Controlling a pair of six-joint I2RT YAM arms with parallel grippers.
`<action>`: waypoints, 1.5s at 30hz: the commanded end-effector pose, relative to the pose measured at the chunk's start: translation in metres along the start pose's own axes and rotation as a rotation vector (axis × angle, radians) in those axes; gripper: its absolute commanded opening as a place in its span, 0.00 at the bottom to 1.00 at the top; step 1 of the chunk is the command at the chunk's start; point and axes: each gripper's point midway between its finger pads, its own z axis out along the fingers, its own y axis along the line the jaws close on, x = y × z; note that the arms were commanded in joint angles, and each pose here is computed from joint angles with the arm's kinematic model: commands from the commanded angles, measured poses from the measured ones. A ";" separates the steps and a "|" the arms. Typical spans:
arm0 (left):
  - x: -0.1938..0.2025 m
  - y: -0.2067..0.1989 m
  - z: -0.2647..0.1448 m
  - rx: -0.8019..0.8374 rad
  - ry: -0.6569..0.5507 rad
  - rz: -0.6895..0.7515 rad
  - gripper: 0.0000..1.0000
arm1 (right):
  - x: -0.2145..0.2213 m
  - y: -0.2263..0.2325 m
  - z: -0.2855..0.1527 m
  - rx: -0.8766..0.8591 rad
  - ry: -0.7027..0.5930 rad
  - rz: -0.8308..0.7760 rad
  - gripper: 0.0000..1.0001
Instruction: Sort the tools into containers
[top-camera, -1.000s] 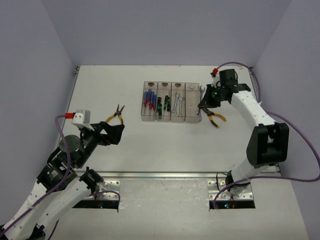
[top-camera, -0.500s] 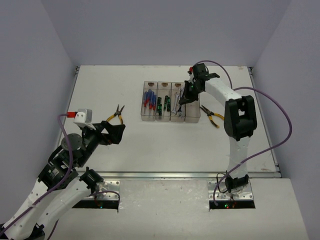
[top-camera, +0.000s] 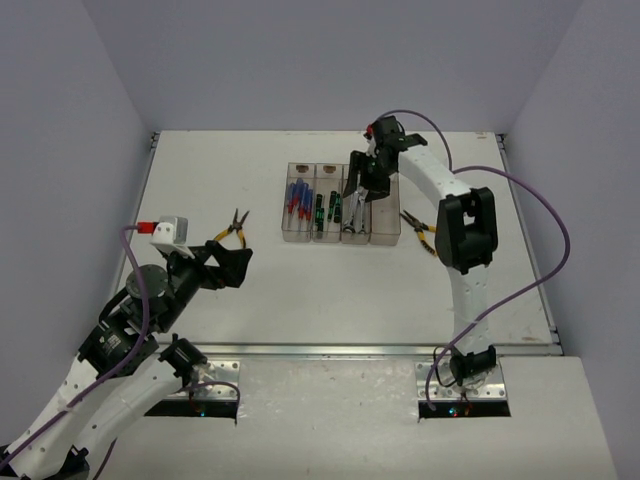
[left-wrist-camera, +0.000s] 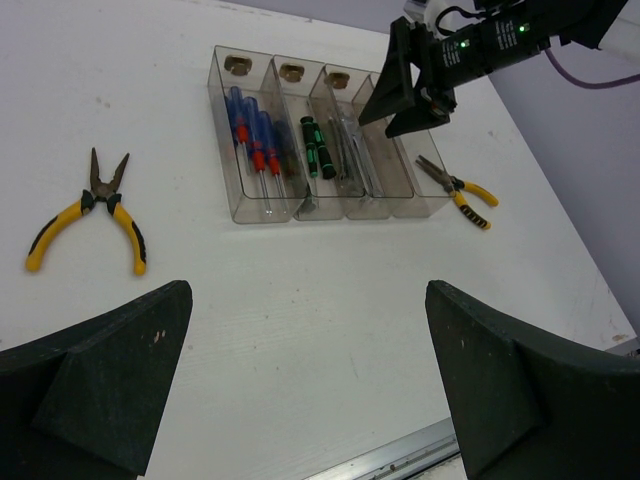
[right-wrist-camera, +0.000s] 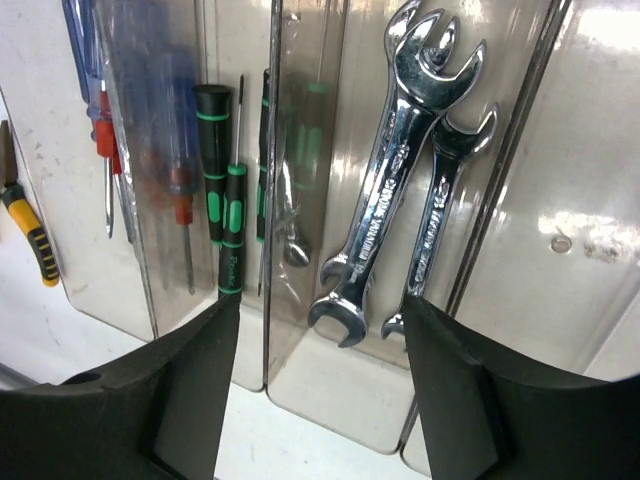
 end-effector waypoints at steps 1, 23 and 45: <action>-0.009 -0.008 0.000 0.035 -0.036 -0.004 1.00 | -0.021 0.011 -0.083 0.031 -0.162 -0.142 0.67; -0.011 -0.007 -0.002 0.032 -0.047 -0.008 1.00 | 0.091 -0.181 -0.078 0.368 0.090 -0.085 0.46; -0.010 -0.008 -0.001 0.035 -0.042 -0.006 1.00 | 0.112 -0.184 -0.051 0.375 0.048 0.033 0.00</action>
